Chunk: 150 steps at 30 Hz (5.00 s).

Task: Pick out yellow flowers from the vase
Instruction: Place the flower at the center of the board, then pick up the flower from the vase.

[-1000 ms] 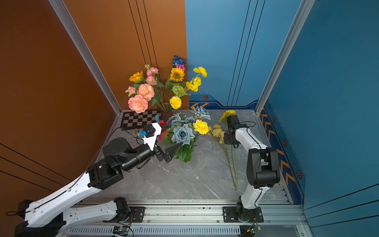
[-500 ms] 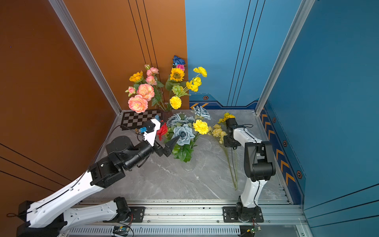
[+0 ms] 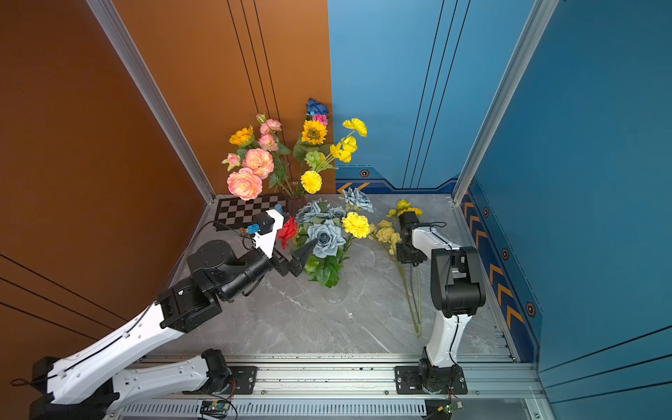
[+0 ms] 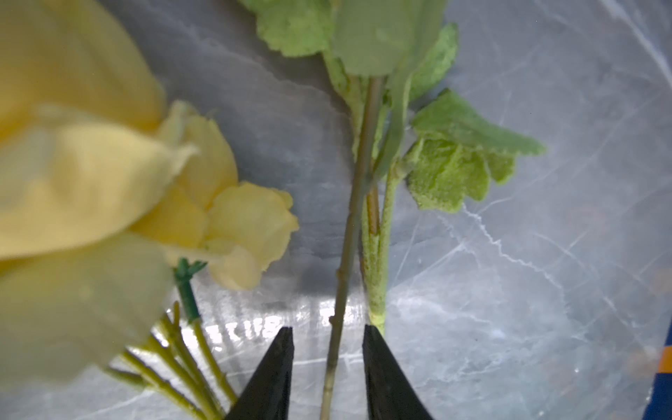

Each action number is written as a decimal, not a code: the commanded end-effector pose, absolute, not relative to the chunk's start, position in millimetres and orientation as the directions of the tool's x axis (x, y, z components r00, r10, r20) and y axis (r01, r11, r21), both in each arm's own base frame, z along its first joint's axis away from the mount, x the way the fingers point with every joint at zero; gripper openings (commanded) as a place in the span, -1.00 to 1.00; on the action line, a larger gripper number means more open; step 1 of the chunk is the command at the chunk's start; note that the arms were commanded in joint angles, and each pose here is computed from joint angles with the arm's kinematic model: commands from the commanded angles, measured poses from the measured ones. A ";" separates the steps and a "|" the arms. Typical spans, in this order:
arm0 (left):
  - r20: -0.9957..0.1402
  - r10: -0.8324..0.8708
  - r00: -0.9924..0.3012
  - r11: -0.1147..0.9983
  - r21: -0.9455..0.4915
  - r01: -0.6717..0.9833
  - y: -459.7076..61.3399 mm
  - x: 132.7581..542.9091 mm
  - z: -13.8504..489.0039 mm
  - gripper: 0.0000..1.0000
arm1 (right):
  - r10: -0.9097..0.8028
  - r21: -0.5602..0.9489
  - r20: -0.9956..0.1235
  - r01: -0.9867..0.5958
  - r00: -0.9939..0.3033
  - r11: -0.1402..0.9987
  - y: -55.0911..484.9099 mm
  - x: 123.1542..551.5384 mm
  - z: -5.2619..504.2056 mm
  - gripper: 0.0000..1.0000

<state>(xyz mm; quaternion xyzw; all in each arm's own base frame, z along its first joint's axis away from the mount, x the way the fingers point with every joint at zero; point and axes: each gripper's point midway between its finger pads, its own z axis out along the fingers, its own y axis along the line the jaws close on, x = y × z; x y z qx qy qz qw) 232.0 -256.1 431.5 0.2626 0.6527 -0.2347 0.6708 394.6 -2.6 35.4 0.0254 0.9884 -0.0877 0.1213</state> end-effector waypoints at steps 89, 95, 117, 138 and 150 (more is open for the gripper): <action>-0.994 -0.038 0.098 0.729 0.039 0.684 -238.6 210.0 459.6 0.96 | 0.349 0.621 -0.783 -0.619 -0.515 0.480 246.3 285.8 286.5 -0.58; -0.994 -0.039 0.099 0.727 0.040 0.686 -239.0 209.4 459.9 0.96 | 0.339 0.606 -0.795 -0.624 -0.503 0.494 243.4 281.1 292.2 -0.77; -0.994 -0.038 0.098 0.713 0.042 0.700 -245.2 205.5 460.2 0.96 | 0.206 0.414 -0.901 -0.619 -0.382 0.667 201.9 255.0 331.9 -0.99; -0.992 -0.024 0.126 0.694 0.074 0.716 -249.1 198.4 463.4 0.96 | 0.198 0.339 -0.936 -0.590 -0.292 0.733 170.9 253.2 391.3 -1.00; -0.990 -0.019 0.142 0.689 0.090 0.719 -249.9 195.9 466.2 0.96 | 0.149 0.252 -0.960 -0.495 -0.238 0.832 128.4 244.9 445.0 -1.00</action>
